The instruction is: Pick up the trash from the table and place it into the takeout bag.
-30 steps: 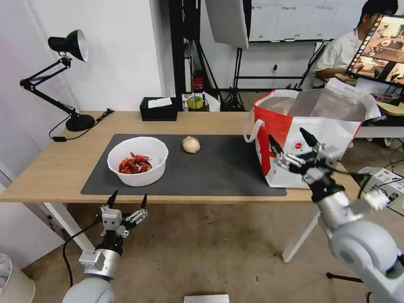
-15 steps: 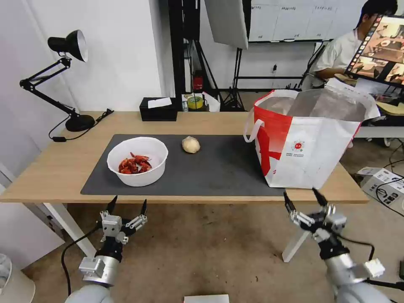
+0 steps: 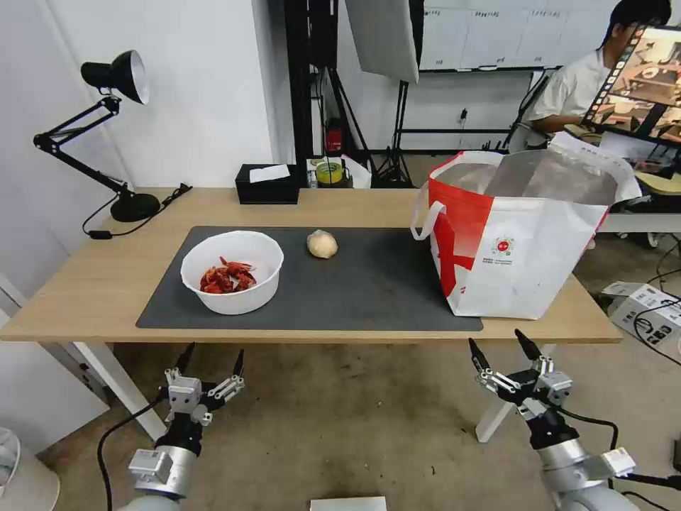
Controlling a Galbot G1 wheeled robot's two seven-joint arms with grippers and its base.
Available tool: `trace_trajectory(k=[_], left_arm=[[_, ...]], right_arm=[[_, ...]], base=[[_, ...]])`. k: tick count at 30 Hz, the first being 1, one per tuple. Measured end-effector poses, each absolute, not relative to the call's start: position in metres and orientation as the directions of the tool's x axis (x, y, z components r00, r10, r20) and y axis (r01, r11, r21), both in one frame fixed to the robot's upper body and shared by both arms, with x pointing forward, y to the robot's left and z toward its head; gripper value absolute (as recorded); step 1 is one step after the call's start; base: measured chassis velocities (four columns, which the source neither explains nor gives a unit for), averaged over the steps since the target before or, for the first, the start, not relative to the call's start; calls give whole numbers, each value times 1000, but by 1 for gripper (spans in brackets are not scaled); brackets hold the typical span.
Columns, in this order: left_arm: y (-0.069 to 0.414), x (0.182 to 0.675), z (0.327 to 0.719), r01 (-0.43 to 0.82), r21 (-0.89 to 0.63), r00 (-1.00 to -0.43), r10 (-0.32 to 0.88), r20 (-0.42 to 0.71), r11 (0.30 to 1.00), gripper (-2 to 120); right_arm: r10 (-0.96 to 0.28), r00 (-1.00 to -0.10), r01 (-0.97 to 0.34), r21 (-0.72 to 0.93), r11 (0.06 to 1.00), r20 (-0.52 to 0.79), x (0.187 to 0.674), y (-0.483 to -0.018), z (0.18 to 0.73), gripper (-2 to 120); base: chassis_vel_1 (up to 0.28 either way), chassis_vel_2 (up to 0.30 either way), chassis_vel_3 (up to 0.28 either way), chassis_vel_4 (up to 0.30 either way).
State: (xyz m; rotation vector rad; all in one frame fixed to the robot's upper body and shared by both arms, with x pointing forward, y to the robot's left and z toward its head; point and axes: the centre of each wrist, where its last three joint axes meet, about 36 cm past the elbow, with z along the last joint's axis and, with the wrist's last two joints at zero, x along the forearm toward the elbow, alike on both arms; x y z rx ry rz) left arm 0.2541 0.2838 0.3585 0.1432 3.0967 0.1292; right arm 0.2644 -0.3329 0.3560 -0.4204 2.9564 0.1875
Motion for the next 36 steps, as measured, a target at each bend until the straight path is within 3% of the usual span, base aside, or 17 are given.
trace_trajectory(k=[13, 24, 29, 36], left_arm=[[287, 259, 362, 95, 95, -994, 100, -49, 991, 100], [295, 265, 371, 93, 118, -992, 102, -74, 989, 100], [296, 264, 371, 90, 120, -993, 99, -72, 989, 100], [300, 265, 366, 81, 126, -994, 89, -61, 989, 100]], right_arm=[[-357, -930, -365, 130, 922, -87, 290, -281, 384, 100], [-498, -864, -503, 66, 862, -74, 367, -219, 427, 100], [-512, -857, -515, 48, 856, -66, 390, -202, 436, 100], [-484, -874, -485, 43, 873, -26, 462, -159, 450, 100]], base=[[0, 0, 0, 0], [0, 0, 0, 0], [0, 0, 0, 0], [0, 0, 0, 0]])
